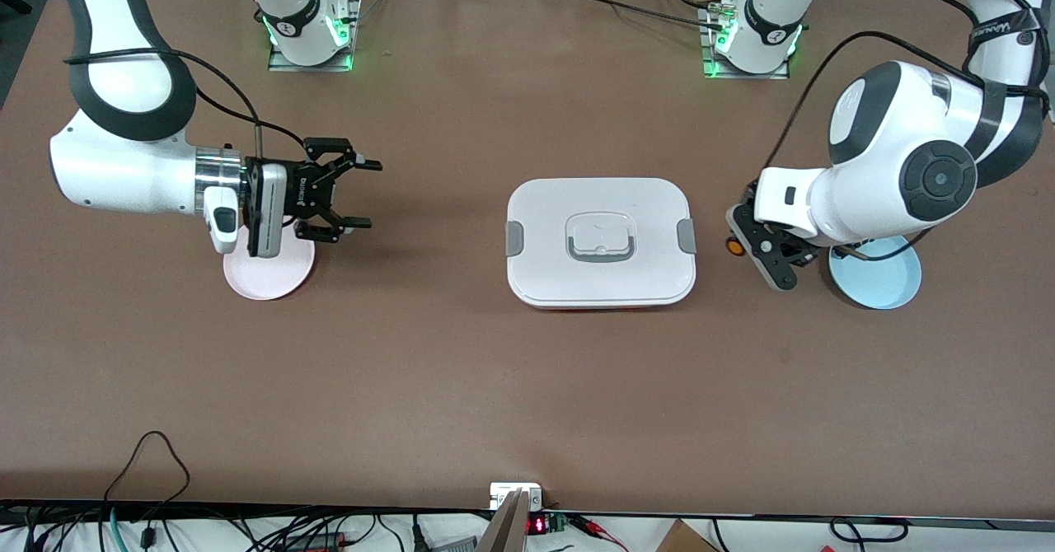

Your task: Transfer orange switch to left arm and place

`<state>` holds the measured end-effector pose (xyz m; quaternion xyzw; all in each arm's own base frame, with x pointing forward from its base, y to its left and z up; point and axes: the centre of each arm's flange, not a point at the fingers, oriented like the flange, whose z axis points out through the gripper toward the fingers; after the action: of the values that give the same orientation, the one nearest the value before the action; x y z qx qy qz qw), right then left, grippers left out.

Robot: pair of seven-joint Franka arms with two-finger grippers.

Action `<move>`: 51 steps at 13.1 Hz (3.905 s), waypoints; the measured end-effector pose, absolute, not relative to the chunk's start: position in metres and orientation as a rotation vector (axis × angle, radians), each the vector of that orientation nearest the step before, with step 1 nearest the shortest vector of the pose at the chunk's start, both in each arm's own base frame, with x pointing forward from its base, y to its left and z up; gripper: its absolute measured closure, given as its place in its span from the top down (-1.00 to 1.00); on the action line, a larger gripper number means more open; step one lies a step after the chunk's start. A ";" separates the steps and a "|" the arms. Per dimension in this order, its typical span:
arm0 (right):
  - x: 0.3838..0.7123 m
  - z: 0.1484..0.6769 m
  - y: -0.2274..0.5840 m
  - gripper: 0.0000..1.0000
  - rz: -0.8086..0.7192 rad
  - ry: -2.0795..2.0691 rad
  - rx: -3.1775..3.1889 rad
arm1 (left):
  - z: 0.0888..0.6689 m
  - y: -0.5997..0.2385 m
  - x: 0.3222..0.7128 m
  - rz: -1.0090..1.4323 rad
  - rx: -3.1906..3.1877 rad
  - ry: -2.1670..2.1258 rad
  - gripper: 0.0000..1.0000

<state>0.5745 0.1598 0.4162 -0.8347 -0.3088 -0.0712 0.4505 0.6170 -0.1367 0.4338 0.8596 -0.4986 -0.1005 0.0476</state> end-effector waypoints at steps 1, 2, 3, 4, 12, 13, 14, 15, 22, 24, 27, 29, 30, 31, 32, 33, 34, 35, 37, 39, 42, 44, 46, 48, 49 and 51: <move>0.576 0.421 0.155 1.00 -0.096 -0.681 -2.159 | 0.428 -0.121 0.621 -0.340 2.607 -1.615 -0.18; 0.578 0.431 0.151 1.00 -0.024 -0.608 -2.271 | 0.422 -0.100 0.627 -0.372 2.588 -1.686 -0.18; 0.579 0.443 0.148 1.00 0.034 -0.531 -2.381 | 0.416 -0.079 0.631 -0.403 2.569 -1.746 -0.18; 0.577 0.454 0.145 1.00 0.091 -0.440 -2.487 | 0.410 -0.057 0.635 -0.442 2.547 -1.806 -0.18; 0.570 0.486 0.093 1.00 0.220 -0.145 -3.202 | 0.299 0.115 0.621 -0.405 2.335 -2.282 -0.18; 0.571 0.501 0.090 1.00 0.175 -0.139 -3.229 | 0.280 0.130 0.612 -0.381 2.313 -2.320 -0.18; 0.573 0.515 0.085 1.00 0.129 -0.126 -3.237 | 0.263 0.142 0.605 -0.351 2.302 -2.335 -0.18; 0.576 0.528 0.079 1.00 0.079 -0.116 -3.239 | 0.247 0.150 0.600 -0.316 2.292 -2.348 -0.18; 0.586 0.557 0.019 1.00 0.019 0.042 -3.225 | 0.199 0.151 0.591 -0.225 2.220 -2.438 -0.18; 0.583 0.556 0.014 1.00 0.052 0.062 -3.216 | 0.195 0.155 0.588 -0.229 2.224 -2.425 -0.18; 0.573 0.559 0.021 1.00 0.038 0.040 -3.214 | 0.194 0.161 0.587 -0.233 2.231 -2.414 0.31; 0.564 0.553 0.021 1.00 0.039 0.023 -3.213 | 0.202 0.159 0.591 -0.262 2.228 -2.406 0.74; 0.561 0.553 0.020 1.00 0.053 -0.010 -3.212 | 0.212 0.160 0.593 -0.295 2.239 -2.390 0.91; 0.558 0.556 0.019 1.00 0.065 -0.060 -3.211 | 0.226 0.160 0.595 -0.328 2.259 -2.370 1.00; 0.556 0.561 0.018 1.00 0.066 -0.097 -3.209 | 0.245 0.156 0.598 -0.351 2.278 -2.346 1.00; 0.555 0.566 0.018 1.00 0.058 -0.115 -3.208 | 0.267 0.149 0.601 -0.370 2.304 -2.295 1.00; 0.554 0.571 0.018 1.00 0.050 -0.120 -3.208 | 0.292 0.144 0.603 -0.388 2.332 -2.214 1.00; 0.553 0.573 0.018 1.00 0.045 -0.121 -3.207 | 0.318 0.140 0.605 -0.401 2.353 -2.142 1.00; 0.552 0.575 0.019 1.00 0.043 -0.065 -3.198 | 0.370 0.128 0.612 -0.435 2.398 -2.019 1.00; 0.552 0.580 0.020 1.00 0.034 -0.018 -3.189 | 0.411 0.100 0.617 -0.492 2.487 -1.847 1.00; 0.553 0.587 0.020 1.00 0.017 -0.050 -3.186 | 0.454 0.044 0.616 -0.551 2.645 -1.522 1.00; 0.553 0.589 0.020 1.00 0.013 -0.059 -3.186 | 0.474 0.019 0.613 -0.560 2.776 -1.255 1.00; 0.552 0.592 0.020 1.00 0.021 -0.096 -3.185 | 0.493 0.002 0.615 -0.529 2.897 -1.035 1.00; 0.550 0.596 0.018 1.00 0.045 -0.104 -3.185 | 0.512 -0.021 0.616 -0.458 3.037 -0.748 1.00; 0.549 0.597 0.016 1.00 0.051 -0.110 -3.184 | 0.523 -0.031 0.617 -0.359 3.102 -0.557 1.00; 0.549 0.598 0.015 1.00 0.060 -0.126 -3.183 | 0.540 -0.039 0.613 -0.157 3.148 -0.233 1.00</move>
<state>0.5485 0.0148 0.5980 -0.9988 -0.0397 0.0189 -0.0222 0.6129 -0.0392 0.5399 0.9960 -0.0738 -0.0497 -0.0096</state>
